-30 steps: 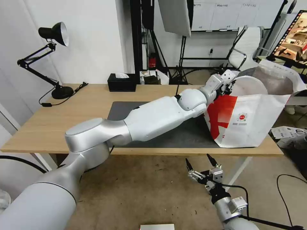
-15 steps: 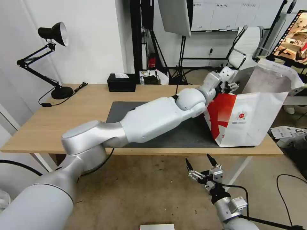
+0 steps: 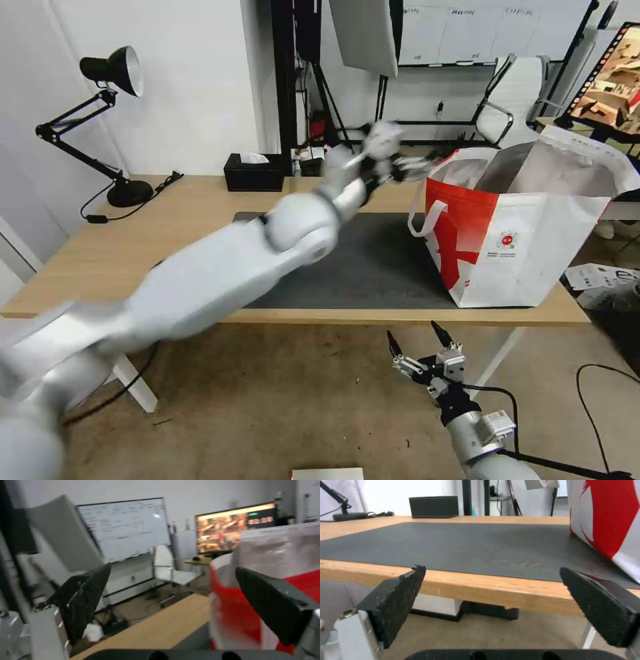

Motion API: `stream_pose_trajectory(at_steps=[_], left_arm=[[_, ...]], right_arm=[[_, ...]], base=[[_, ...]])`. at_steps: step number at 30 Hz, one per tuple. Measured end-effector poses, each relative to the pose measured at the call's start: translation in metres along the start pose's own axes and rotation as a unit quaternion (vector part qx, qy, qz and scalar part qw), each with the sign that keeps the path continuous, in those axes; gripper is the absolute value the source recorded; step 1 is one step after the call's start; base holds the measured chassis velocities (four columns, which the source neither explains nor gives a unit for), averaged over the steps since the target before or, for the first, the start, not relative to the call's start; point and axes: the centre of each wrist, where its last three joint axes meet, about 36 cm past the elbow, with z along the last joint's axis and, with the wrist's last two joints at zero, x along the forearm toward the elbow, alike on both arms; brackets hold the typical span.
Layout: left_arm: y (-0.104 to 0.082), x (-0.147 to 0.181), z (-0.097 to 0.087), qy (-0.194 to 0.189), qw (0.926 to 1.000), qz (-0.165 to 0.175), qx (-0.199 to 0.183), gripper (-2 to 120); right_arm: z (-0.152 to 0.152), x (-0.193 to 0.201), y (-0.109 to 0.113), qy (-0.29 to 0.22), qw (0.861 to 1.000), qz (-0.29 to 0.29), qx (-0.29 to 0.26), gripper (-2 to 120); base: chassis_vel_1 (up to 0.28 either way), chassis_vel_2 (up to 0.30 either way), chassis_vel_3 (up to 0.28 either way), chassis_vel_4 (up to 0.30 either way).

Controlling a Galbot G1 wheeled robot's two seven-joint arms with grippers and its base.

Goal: Pick up the trash from the table and place it into the takeout bag.

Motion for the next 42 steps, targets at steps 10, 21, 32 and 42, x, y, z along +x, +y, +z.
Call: stream_pose_trajectory(at_steps=[10,21,32,42], left_arm=[[0.003,0.132,0.035,0.039,0.9956,-0.083,0.020,100],[-0.036,0.208,0.052,0.040,0.9852,-0.167,0.005,100],[-0.068,0.267,0.073,0.063,0.9610,-0.266,-0.045,100],[-0.099,0.286,0.092,0.105,0.9461,-0.306,-0.019,100]], right_arm=[[0.000,0.000,0.000,0.000,1.000,0.000,0.000,100],[0.000,0.000,0.000,0.000,1.000,0.000,0.000,100],[0.000,0.000,0.000,0.000,1.000,0.000,0.000,100],[0.000,0.000,0.000,0.000,1.000,0.000,0.000,100]], base=[[0.000,0.000,0.000,0.000],[0.000,0.000,0.000,0.000],[0.000,0.000,0.000,0.000],[0.000,0.000,0.000,0.000]])
